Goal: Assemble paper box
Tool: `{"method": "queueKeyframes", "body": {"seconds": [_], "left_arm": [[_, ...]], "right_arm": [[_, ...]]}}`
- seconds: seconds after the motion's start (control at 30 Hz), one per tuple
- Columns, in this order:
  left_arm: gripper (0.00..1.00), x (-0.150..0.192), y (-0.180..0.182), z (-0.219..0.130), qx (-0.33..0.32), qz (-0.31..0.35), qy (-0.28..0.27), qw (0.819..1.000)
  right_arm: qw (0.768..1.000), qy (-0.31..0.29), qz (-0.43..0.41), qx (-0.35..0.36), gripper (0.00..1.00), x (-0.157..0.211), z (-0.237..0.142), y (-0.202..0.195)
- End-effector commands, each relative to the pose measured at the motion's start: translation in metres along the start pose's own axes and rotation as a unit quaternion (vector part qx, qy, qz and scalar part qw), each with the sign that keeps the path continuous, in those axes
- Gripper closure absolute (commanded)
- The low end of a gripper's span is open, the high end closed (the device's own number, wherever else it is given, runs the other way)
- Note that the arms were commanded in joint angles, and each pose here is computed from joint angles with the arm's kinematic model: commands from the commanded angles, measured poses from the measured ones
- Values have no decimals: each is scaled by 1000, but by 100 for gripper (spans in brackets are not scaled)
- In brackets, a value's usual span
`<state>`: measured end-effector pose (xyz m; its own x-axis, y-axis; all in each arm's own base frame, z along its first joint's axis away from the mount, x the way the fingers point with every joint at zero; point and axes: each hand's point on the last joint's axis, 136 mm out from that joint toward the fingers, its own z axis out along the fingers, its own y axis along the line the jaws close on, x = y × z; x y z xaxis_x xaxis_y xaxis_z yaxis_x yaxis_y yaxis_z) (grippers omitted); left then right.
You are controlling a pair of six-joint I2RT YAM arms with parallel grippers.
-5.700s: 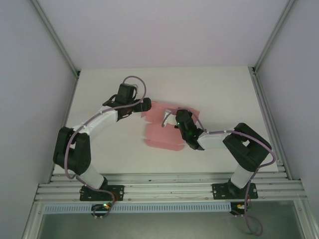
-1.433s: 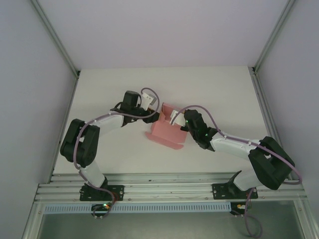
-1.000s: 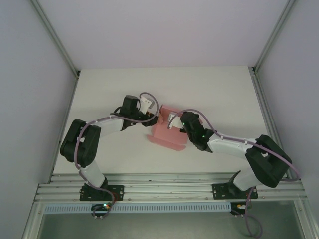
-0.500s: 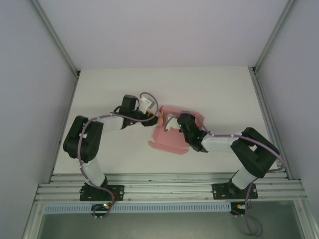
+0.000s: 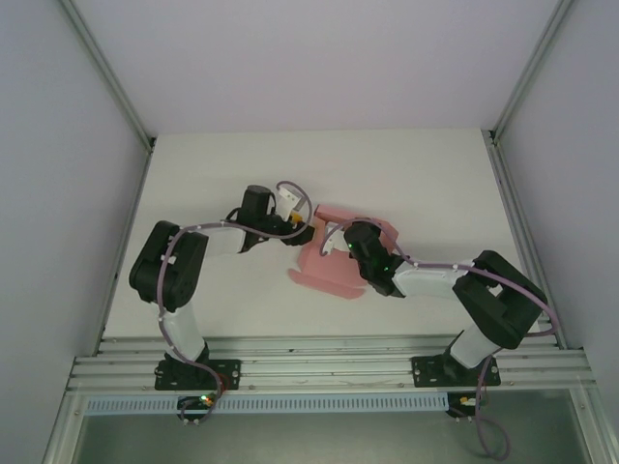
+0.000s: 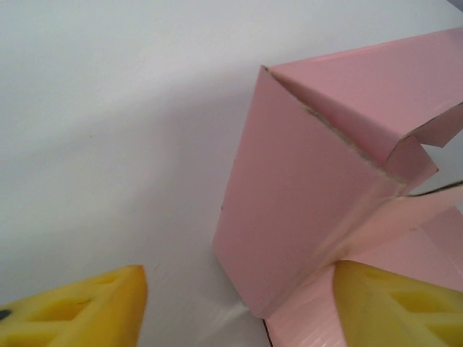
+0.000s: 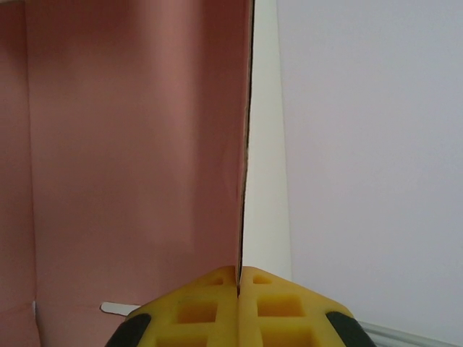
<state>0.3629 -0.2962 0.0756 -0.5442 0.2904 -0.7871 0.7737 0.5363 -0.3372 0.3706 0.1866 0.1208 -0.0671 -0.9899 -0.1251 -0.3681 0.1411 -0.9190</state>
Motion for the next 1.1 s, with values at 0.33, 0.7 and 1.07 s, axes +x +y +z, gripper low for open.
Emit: {"method": "queueKeyframes", "body": {"seconds": [0.33, 0.7, 1.07], "left_arm": [[56, -22, 9, 14, -68, 17, -91, 993], [70, 7, 33, 29, -202, 36, -32, 978], [100, 14, 48, 26, -309, 32, -58, 949]], "right_arm": [[999, -3, 9, -43, 100, 0, -9, 19], [998, -11, 30, -48, 100, -3, -13, 17], [996, -8, 54, -74, 100, 3, -20, 25]]}}
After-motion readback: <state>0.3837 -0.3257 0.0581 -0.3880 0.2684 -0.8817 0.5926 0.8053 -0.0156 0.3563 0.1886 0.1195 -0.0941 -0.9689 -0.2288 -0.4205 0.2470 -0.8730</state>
